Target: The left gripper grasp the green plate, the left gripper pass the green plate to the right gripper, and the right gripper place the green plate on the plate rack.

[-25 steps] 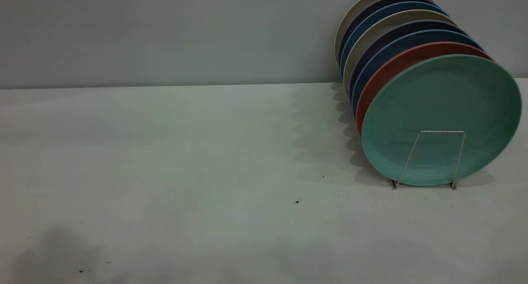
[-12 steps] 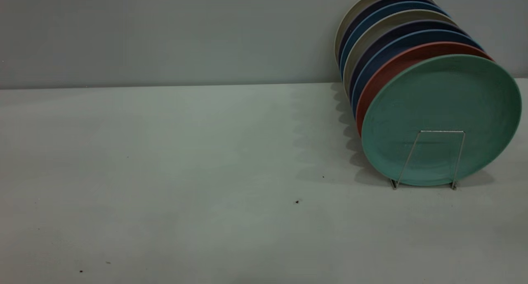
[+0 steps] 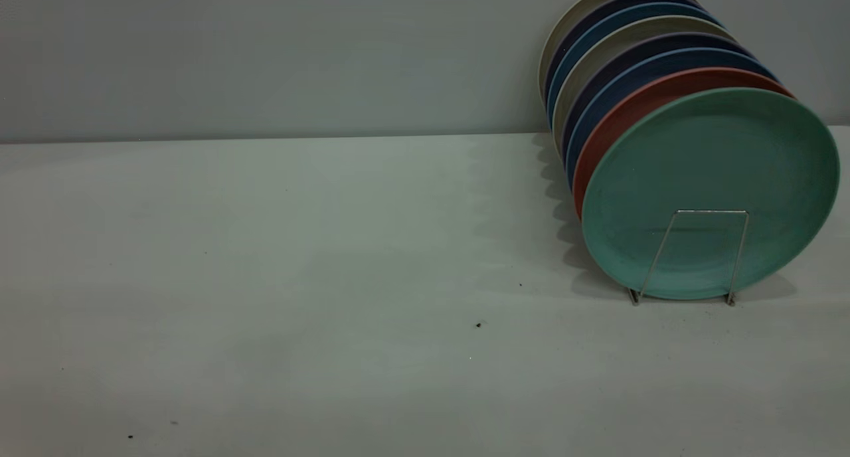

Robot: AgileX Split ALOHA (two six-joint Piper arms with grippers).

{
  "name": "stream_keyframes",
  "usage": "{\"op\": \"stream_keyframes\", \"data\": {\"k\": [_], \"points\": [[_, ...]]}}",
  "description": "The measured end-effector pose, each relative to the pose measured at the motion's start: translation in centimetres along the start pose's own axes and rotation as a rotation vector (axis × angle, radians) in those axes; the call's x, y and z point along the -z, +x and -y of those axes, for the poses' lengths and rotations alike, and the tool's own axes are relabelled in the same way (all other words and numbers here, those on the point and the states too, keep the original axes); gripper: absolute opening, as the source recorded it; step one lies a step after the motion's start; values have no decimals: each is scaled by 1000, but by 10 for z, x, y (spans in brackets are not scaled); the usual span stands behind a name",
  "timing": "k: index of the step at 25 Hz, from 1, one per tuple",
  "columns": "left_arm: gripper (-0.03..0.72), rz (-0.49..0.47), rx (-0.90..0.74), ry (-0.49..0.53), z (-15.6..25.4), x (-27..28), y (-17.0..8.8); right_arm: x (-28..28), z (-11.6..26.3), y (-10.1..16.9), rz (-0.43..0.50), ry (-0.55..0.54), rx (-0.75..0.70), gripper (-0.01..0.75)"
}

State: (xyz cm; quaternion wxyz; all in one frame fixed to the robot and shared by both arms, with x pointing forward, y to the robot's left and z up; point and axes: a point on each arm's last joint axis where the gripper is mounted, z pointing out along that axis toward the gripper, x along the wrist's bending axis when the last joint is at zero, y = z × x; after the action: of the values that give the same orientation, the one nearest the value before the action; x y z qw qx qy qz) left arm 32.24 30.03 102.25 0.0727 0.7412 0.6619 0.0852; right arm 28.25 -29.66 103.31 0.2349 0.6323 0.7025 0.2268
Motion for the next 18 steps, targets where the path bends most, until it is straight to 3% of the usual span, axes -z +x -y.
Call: {"op": "stream_keyframes", "data": {"k": [18], "points": [[590,-4,8,-253,36,14,-5,36,36,4,36,-349,7,330]]}}
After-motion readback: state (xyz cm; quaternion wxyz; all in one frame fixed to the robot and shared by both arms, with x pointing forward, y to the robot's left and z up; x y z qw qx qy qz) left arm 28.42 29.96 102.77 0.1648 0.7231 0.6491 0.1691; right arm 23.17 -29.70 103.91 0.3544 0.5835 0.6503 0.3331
